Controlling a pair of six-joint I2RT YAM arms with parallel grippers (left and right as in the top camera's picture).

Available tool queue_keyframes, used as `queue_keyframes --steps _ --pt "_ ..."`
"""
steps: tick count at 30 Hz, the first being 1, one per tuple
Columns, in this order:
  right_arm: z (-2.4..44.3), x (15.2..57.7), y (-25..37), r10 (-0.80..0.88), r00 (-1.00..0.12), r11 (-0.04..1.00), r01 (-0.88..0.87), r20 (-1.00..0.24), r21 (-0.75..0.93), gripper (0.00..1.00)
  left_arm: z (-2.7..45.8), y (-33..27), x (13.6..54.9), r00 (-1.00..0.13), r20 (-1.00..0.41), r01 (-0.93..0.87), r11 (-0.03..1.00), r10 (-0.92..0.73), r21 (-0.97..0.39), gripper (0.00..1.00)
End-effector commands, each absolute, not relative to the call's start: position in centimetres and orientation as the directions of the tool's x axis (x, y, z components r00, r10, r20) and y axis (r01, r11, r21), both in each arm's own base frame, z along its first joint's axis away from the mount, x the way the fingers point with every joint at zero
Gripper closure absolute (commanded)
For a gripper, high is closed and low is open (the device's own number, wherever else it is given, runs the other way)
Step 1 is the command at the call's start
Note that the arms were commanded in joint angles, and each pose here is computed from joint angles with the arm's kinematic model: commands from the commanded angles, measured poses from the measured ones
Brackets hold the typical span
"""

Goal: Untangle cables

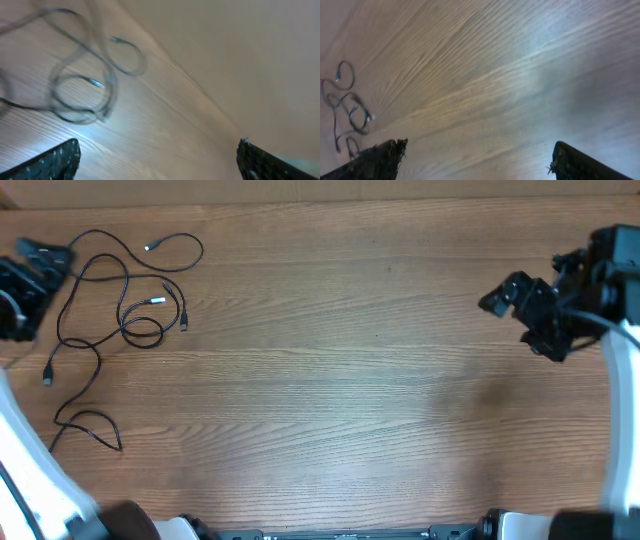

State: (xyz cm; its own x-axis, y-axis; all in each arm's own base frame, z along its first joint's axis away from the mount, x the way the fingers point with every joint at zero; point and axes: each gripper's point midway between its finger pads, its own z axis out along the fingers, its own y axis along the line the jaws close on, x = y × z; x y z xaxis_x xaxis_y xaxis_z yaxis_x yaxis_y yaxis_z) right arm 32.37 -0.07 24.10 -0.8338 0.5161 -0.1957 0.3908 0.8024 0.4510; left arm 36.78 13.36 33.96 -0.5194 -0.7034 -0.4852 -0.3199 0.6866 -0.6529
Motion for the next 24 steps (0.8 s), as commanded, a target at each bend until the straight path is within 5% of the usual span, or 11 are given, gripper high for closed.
queue_keyframes --steps 1,18,24 --pt "27.7 30.3 0.6 0.486 -0.826 0.823 0.323 -0.285 0.467 0.05 37.9 7.8 34.7 -0.574 -0.608 -0.124 0.793 -0.548 -0.597 0.0" --pt "35.3 17.0 2.7 0.413 -0.669 0.887 0.143 -0.618 0.439 0.0 39.5 -0.7 20.4 -0.646 -0.648 -0.091 0.884 -0.403 -0.459 0.0" --pt "34.5 14.7 3.0 0.418 -0.689 0.885 0.161 -0.592 0.437 0.0 39.8 -1.4 18.7 -0.638 -0.668 -0.073 0.894 -0.383 -0.443 0.0"
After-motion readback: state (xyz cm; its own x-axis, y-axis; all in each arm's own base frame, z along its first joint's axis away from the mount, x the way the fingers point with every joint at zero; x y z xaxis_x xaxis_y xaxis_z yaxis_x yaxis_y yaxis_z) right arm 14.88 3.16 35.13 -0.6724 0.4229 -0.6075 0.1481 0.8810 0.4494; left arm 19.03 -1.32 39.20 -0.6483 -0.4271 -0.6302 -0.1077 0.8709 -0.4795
